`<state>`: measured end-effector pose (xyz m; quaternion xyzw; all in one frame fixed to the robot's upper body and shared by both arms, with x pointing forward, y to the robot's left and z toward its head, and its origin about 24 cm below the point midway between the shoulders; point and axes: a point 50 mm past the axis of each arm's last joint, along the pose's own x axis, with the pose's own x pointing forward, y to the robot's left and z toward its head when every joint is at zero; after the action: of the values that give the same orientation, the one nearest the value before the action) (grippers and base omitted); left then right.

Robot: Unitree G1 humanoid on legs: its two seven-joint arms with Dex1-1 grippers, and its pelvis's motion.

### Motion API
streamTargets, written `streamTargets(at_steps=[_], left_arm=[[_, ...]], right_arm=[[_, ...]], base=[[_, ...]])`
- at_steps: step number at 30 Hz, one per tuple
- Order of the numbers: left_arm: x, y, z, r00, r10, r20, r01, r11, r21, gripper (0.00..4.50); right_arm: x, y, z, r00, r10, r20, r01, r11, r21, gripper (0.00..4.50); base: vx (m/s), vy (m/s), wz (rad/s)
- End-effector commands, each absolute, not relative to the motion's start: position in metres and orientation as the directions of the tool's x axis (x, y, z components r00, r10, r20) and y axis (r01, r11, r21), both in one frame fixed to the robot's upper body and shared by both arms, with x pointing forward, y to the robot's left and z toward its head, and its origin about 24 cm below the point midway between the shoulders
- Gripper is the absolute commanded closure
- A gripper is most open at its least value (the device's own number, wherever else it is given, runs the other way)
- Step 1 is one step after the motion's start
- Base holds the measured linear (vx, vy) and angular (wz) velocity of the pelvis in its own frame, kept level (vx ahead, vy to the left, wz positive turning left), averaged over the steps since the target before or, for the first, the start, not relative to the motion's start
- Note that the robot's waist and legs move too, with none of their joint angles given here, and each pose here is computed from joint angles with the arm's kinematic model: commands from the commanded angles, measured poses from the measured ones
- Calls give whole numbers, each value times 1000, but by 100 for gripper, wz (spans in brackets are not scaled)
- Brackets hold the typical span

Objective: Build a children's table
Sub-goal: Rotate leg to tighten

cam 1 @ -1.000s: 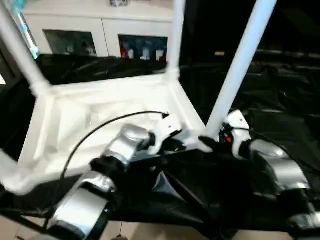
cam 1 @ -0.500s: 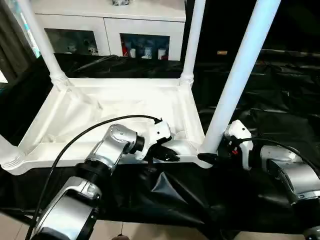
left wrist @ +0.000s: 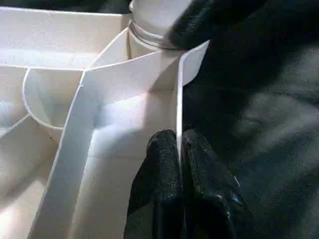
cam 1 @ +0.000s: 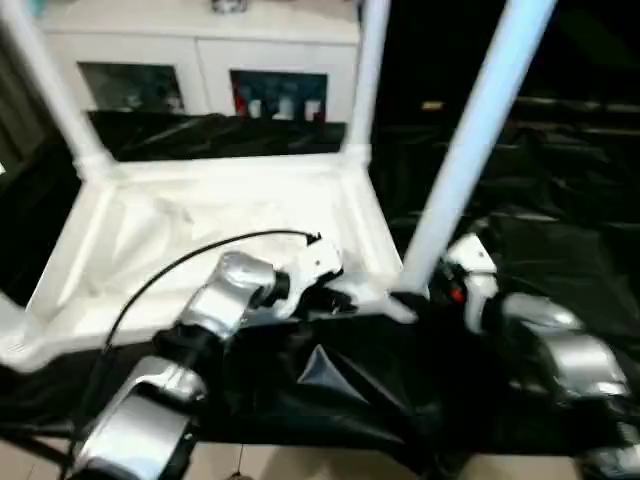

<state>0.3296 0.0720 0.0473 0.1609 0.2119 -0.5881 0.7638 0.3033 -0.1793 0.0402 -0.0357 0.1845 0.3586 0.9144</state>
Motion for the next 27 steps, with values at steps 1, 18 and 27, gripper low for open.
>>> streamTargets(at_steps=[1, 18, 27], left_arm=[[332, 53, 45, 288, -832, -473, 941, 338, -20, 450], [323, 0, 38, 344, -809, -477, 922, 388, 7, 450], [322, 29, 37, 253, -847, -467, 955, 295, -19, 450]], right_arm=[[309, -177, 24, 750, 510, -421, -534, 843, 70, 189], [333, -109, 22, 863, 357, -357, -327, 934, 145, 77], [321, -163, 35, 780, 521, -347, -547, 837, 27, 4]], base=[[0, 0, 0], [0, 0, 0], [0, 0, 0]])
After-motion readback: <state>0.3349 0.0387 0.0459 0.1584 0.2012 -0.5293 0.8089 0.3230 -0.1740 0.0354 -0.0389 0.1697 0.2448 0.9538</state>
